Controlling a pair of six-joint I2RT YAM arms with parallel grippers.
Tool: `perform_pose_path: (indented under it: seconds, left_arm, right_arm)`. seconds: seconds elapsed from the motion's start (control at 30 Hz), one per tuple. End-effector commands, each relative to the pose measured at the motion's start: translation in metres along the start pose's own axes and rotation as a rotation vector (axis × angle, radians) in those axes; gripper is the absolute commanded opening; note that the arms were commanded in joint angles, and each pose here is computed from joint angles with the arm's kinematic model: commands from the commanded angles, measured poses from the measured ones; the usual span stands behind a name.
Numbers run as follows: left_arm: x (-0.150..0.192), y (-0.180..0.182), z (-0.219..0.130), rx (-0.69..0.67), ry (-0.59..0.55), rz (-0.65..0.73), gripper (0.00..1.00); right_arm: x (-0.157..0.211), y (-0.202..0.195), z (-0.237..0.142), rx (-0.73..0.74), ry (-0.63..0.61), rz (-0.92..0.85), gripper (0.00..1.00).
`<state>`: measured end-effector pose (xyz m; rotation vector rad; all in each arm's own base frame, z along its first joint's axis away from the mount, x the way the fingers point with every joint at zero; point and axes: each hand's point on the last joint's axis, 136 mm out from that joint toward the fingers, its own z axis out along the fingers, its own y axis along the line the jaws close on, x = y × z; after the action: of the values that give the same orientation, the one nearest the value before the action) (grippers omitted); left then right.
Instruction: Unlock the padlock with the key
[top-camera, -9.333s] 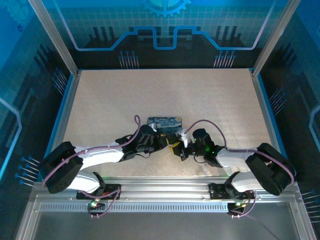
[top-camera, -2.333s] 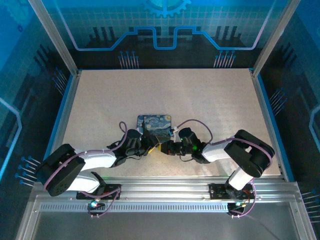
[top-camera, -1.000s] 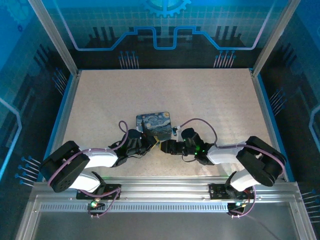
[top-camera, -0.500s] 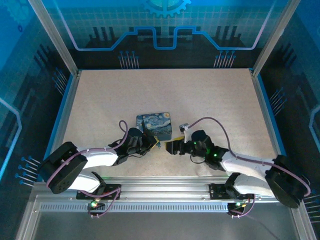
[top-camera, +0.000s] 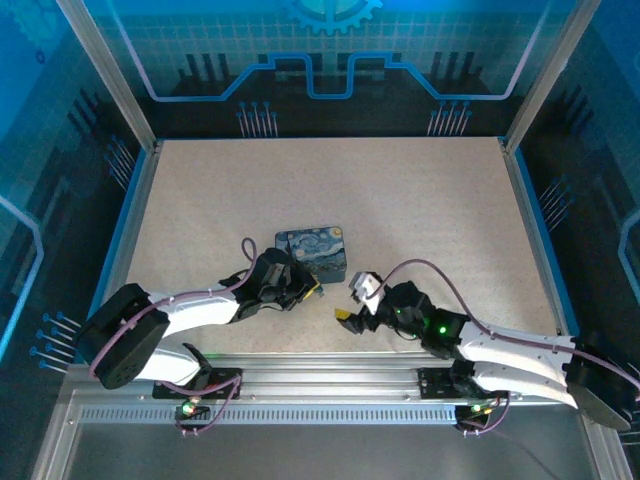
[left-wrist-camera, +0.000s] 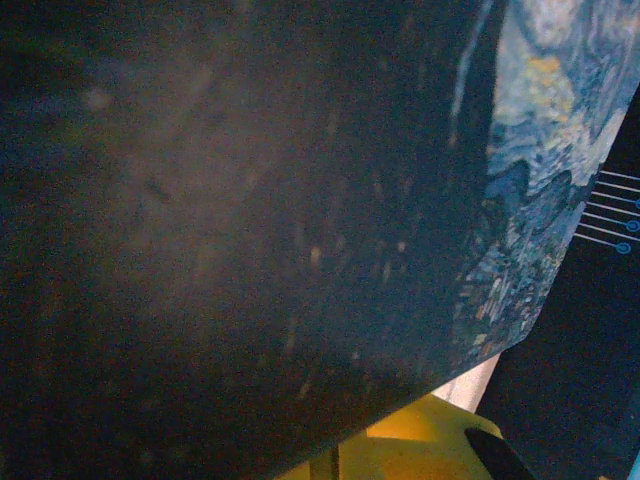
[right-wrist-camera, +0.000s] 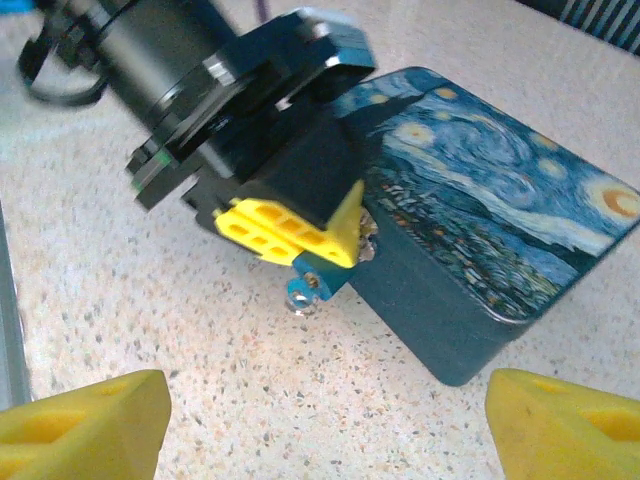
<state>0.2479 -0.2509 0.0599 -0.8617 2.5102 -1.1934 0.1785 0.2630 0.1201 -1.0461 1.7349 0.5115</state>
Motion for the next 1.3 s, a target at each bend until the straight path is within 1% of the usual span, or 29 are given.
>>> perform_pose_path:
  seconds: [0.0,0.13,0.3,0.43,0.5,0.6,0.7,0.8,0.93,1.0,1.27]
  left_arm:
    - [0.008,-0.011,-0.006,0.005,0.040,-0.029,0.00]
    - [0.008,-0.013,-0.008,0.004,0.035,-0.025,0.00]
    - [0.008,-0.016,-0.009,0.015,0.035,-0.030,0.00]
    - [0.007,-0.019,-0.010,0.024,0.029,-0.029,0.00]
    - [0.007,-0.019,-0.011,0.026,0.029,-0.029,0.00]
    - [0.007,-0.020,-0.012,0.029,0.027,-0.030,0.00]
    - [0.006,-0.020,-0.013,0.031,0.023,-0.033,0.00]
    - [0.006,-0.020,-0.014,0.033,0.017,-0.038,0.00]
    - [0.006,-0.020,-0.014,0.035,0.019,-0.040,0.00]
    - [0.006,-0.020,-0.014,0.036,0.019,-0.042,0.00]
    - [0.006,-0.021,-0.013,0.040,0.020,-0.047,0.00]
  right_arm:
    - [0.001,0.003,0.002,0.040,-0.005,-0.220,0.83]
    - [0.008,0.013,0.012,0.045,0.044,-0.358,0.83]
    - [0.009,0.019,0.028,0.061,0.093,-0.422,0.81]
    - [0.005,0.025,0.042,0.058,0.095,-0.431,0.69]
    - [0.005,0.026,0.048,0.063,0.092,-0.431,0.68]
    - [0.003,0.026,0.055,0.073,0.089,-0.439,0.64]
    - [0.002,0.026,0.061,0.077,0.095,-0.451,0.58]
    - [0.001,0.026,0.068,0.084,0.098,-0.458,0.57]
    - [-0.001,0.027,0.074,0.088,0.095,-0.456,0.50]
    - [-0.001,0.028,0.076,0.088,0.096,-0.455,0.48]
    - [0.003,0.025,0.081,0.104,0.115,-0.456,0.34]
